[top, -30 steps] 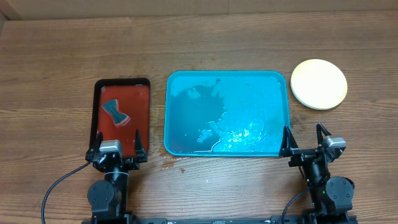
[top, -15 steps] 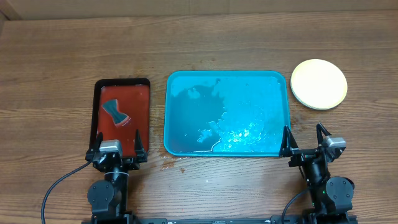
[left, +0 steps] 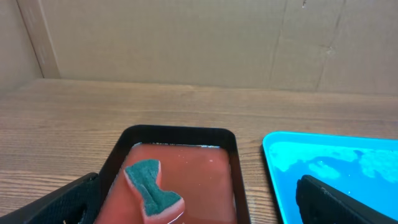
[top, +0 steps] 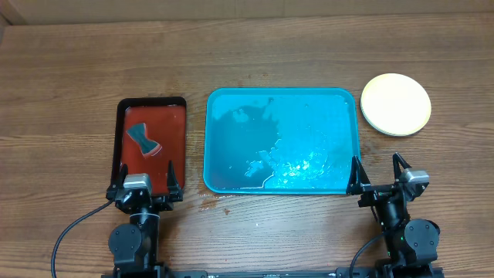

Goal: Clean dirty plates on tray and stack at the side

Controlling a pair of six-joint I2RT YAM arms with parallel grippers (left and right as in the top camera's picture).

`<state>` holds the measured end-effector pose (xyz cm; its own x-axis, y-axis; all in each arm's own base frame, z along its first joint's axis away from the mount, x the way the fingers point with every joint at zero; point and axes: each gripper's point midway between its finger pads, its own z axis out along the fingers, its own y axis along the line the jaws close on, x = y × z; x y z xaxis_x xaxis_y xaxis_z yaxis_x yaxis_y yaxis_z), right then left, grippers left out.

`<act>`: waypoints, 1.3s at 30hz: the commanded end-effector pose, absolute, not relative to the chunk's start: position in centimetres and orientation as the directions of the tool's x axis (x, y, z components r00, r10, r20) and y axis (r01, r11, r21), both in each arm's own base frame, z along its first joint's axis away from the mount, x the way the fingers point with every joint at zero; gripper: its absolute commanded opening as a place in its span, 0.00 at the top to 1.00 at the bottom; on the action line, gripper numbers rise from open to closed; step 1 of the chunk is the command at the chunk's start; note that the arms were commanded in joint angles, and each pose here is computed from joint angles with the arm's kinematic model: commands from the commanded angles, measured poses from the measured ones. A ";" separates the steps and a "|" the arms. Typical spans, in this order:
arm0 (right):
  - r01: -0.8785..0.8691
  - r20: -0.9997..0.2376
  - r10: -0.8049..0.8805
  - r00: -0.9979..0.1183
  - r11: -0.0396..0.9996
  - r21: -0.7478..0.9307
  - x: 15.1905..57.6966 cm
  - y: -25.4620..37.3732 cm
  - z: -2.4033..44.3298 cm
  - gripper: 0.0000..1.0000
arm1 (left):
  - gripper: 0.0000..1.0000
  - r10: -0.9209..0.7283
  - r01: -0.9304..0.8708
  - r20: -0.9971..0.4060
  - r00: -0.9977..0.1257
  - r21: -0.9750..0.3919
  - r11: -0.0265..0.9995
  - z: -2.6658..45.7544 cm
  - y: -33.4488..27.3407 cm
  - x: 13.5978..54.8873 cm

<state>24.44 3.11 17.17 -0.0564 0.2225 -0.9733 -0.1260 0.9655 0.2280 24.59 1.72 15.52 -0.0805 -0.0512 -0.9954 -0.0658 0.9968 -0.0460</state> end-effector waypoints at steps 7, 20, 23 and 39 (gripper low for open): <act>-0.128 -0.999 0.041 -0.030 0.991 0.044 24.5 3.0 17.0 0.00 | 0.00 -0.029 -0.076 -0.997 -0.076 -0.023 0.997 15.6 2.0 24.5; -0.131 -0.998 -0.057 -0.016 0.990 -0.054 24.5 3.0 17.0 0.00 | 0.00 -0.029 -0.076 -0.997 -0.076 -0.023 0.997 15.6 2.0 24.5; -0.131 -0.998 -0.057 -0.016 0.990 -0.054 24.5 3.0 17.0 0.00 | 0.00 -0.029 -0.076 -0.997 -0.076 -0.023 0.997 15.6 2.0 24.5; -0.131 -0.998 -0.057 -0.016 0.990 -0.054 24.5 3.0 17.0 0.00 | 0.00 -0.029 -0.076 -0.997 -0.076 -0.023 0.997 15.6 2.0 24.5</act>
